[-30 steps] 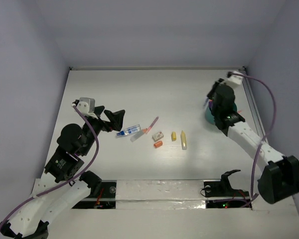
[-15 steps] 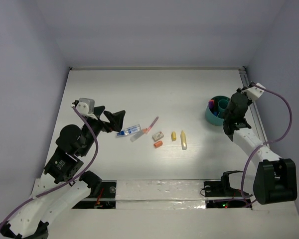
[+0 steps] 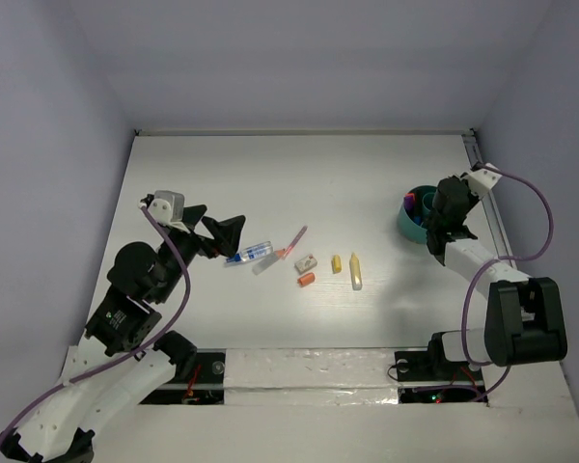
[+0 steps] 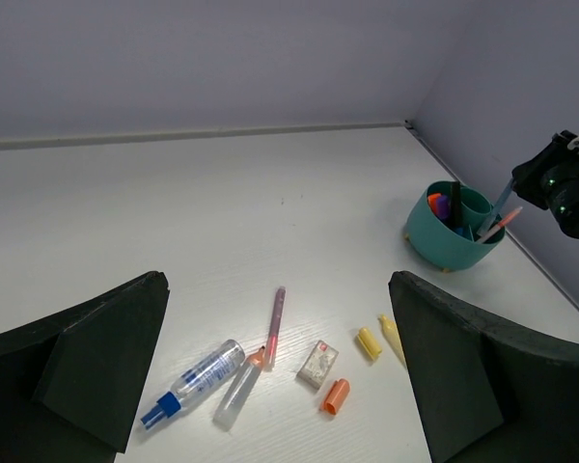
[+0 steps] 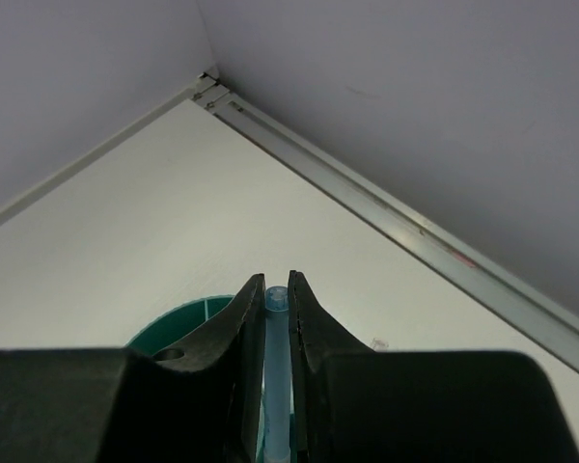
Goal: Sort the stationery into containers
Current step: Place the pen in the storage box, then pick up the pen from the center of the board, then place the pen in the storage box.
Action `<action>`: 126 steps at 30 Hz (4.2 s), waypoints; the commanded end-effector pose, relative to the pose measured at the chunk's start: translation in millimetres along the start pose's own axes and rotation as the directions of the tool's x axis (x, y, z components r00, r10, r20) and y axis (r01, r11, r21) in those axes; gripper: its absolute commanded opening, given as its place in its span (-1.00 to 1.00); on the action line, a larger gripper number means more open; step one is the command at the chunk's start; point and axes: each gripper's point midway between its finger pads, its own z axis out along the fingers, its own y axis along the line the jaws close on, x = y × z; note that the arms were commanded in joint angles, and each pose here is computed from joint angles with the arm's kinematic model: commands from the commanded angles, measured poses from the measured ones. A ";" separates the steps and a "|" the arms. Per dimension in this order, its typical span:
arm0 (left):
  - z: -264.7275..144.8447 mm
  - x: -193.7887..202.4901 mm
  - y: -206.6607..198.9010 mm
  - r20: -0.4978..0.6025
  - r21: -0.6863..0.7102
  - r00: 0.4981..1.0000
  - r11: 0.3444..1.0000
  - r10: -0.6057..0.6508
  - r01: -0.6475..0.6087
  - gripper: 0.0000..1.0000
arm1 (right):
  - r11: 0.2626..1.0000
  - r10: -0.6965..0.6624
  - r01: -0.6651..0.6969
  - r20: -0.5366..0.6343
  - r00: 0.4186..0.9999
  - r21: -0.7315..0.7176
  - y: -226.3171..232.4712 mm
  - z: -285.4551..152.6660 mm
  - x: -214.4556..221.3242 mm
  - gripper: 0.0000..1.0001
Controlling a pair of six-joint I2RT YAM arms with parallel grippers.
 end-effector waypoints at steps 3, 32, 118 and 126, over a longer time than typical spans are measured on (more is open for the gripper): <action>-0.5 -11.4 -5.1 0.054 0.030 0.999 1.000 -0.001 0.000 0.98 | 0.993 0.115 -0.116 -0.002 0.993 -0.011 4.7 -0.3 -4.1 -0.74; 5.3 -4.4 1.0 0.033 -0.003 0.999 1.000 0.009 -0.009 0.98 | 0.546 -0.369 -0.232 -0.479 0.797 -0.805 250.4 -242.9 122.2 0.09; 7.7 -4.2 14.8 0.036 -0.086 0.999 0.996 -0.027 0.030 0.98 | 0.834 0.106 -0.109 -0.036 0.994 -0.541 173.5 -147.8 -58.0 -1.00; 13.6 0.1 19.1 0.025 -0.120 0.994 0.987 -0.102 0.104 0.98 | 0.960 0.196 -0.172 0.090 0.976 -0.218 29.3 -77.4 -74.3 -1.00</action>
